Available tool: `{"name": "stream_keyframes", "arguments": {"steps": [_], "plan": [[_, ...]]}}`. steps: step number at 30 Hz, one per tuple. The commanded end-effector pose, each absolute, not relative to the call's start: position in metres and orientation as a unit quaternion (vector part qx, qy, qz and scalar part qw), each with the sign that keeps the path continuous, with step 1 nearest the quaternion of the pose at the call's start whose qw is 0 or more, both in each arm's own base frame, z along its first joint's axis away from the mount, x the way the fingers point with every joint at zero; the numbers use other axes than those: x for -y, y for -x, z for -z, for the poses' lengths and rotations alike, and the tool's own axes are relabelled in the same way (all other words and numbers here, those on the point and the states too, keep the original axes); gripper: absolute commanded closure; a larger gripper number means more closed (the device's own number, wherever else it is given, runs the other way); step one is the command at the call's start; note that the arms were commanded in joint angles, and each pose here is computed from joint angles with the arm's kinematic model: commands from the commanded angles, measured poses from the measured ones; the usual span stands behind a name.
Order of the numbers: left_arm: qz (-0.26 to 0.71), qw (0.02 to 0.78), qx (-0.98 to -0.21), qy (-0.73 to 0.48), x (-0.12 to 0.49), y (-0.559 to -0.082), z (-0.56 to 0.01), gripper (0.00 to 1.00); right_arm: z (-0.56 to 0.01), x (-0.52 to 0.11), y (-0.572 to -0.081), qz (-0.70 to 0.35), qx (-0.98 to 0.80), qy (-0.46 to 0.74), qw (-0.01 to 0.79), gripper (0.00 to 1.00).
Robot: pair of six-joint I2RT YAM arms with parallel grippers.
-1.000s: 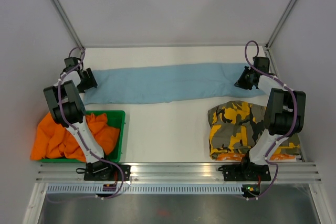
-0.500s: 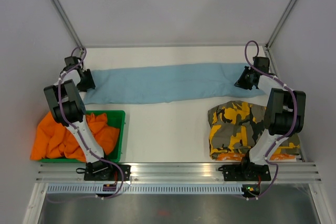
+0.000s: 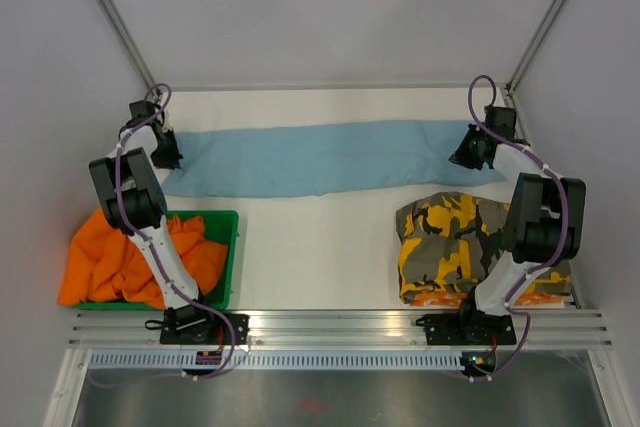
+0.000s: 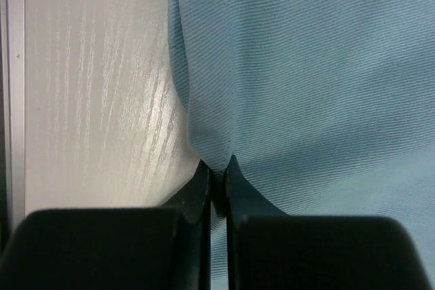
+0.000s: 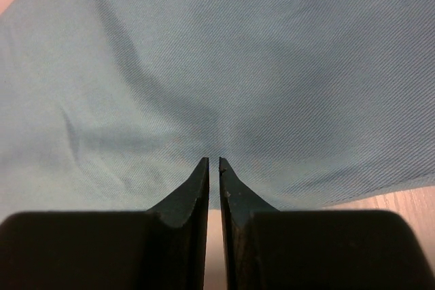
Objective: Fold and stack the trousers
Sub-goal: Fold the trousers
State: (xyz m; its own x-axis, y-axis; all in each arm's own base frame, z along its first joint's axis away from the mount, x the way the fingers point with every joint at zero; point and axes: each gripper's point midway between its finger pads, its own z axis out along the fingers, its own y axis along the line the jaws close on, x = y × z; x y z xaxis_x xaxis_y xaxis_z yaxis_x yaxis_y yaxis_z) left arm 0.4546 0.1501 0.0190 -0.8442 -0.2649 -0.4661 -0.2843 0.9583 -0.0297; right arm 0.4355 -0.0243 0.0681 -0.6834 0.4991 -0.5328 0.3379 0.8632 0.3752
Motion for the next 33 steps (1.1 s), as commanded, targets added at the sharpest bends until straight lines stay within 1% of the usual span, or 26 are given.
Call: {"name": "stream_keyframes", "arguments": {"steps": [1, 2, 4, 5, 6, 8, 10, 12, 13, 17, 20, 21, 23, 24, 26, 27, 28, 29, 30, 32, 33], "plan": [[-0.081, 0.251, -0.954, 0.142, -0.176, -0.454, -0.035, 0.98, -0.089, 0.019, -0.440, -0.135, -0.900, -0.223, 0.349, 0.84], [-0.087, 0.263, -0.951, 0.137, -0.183, -0.458, -0.046, 0.98, -0.091, 0.016, -0.441, -0.141, -0.899, -0.221, 0.352, 0.83], [-0.094, 0.302, -0.937, 0.145, -0.203, -0.472, -0.079, 0.98, -0.096, 0.007, -0.440, -0.148, -0.897, -0.213, 0.358, 0.77], [-0.094, 0.308, -0.936, 0.145, -0.206, -0.474, -0.089, 0.98, -0.099, 0.003, -0.442, -0.154, -0.894, -0.211, 0.363, 0.76], [-0.095, 0.330, -0.928, 0.143, -0.212, -0.483, -0.110, 0.98, -0.102, -0.003, -0.442, -0.161, -0.894, -0.206, 0.365, 0.76], [-0.104, 0.353, -0.919, 0.138, -0.219, -0.487, -0.140, 0.98, -0.106, -0.022, -0.443, -0.182, -0.890, -0.197, 0.369, 0.70], [-0.101, 0.369, -0.915, 0.129, -0.213, -0.488, -0.158, 0.98, -0.107, -0.052, -0.441, -0.208, -0.890, -0.175, 0.367, 0.65], [-0.095, 0.395, -0.906, 0.121, -0.205, -0.489, -0.185, 0.98, -0.109, -0.077, -0.445, -0.230, -0.886, -0.160, 0.370, 0.63], [-0.095, 0.402, -0.903, 0.118, -0.202, -0.489, -0.193, 0.98, -0.109, -0.102, -0.442, -0.246, -0.888, -0.139, 0.363, 0.62], [-0.088, 0.430, -0.892, 0.108, -0.184, -0.487, -0.232, 0.98, -0.113, -0.152, -0.444, -0.295, -0.876, -0.117, 0.363, 0.61], [-0.082, 0.434, -0.893, 0.081, -0.146, -0.488, -0.248, 0.98, -0.117, -0.176, -0.444, -0.326, -0.864, -0.119, 0.366, 0.61], [-0.087, 0.439, -0.892, 0.067, -0.123, -0.491, -0.255, 0.98, -0.119, -0.180, -0.442, -0.332, -0.861, -0.124, 0.364, 0.60], [-0.093, 0.427, -0.896, 0.075, -0.100, -0.489, -0.256, 0.98, -0.121, -0.175, -0.441, -0.321, -0.861, -0.138, 0.369, 0.60], [-0.081, 0.422, -0.901, 0.060, -0.074, -0.491, -0.254, 0.98, -0.131, -0.169, -0.440, -0.310, -0.860, -0.143, 0.380, 0.60], [-0.052, 0.409, -0.906, 0.090, -0.048, -0.488, -0.247, 0.98, -0.132, -0.148, -0.436, -0.266, -0.867, -0.162, 0.389, 0.59], [-0.029, 0.406, -0.909, 0.083, -0.025, -0.487, -0.244, 0.98, -0.146, -0.135, -0.434, -0.254, -0.861, -0.172, 0.406, 0.57], [-0.017, 0.408, -0.908, 0.096, -0.017, -0.485, -0.246, 0.98, -0.148, -0.125, -0.430, -0.240, -0.862, -0.182, 0.407, 0.55], [0.001, 0.402, -0.909, 0.112, 0.004, -0.483, -0.237, 0.98, -0.153, -0.112, -0.429, -0.227, -0.859, -0.193, 0.416, 0.54], [0.014, 0.404, -0.910, 0.095, 0.032, -0.482, -0.237, 0.98, -0.162, -0.094, -0.427, -0.217, -0.852, -0.209, 0.429, 0.52], [0.004, 0.408, -0.908, 0.100, 0.056, -0.480, -0.236, 0.98, -0.164, -0.071, -0.420, -0.193, -0.852, -0.221, 0.433, 0.51], [0.016, 0.409, -0.910, 0.071, 0.092, -0.476, -0.236, 0.98, -0.171, -0.051, -0.418, -0.174, -0.846, -0.238, 0.444, 0.48]]}}
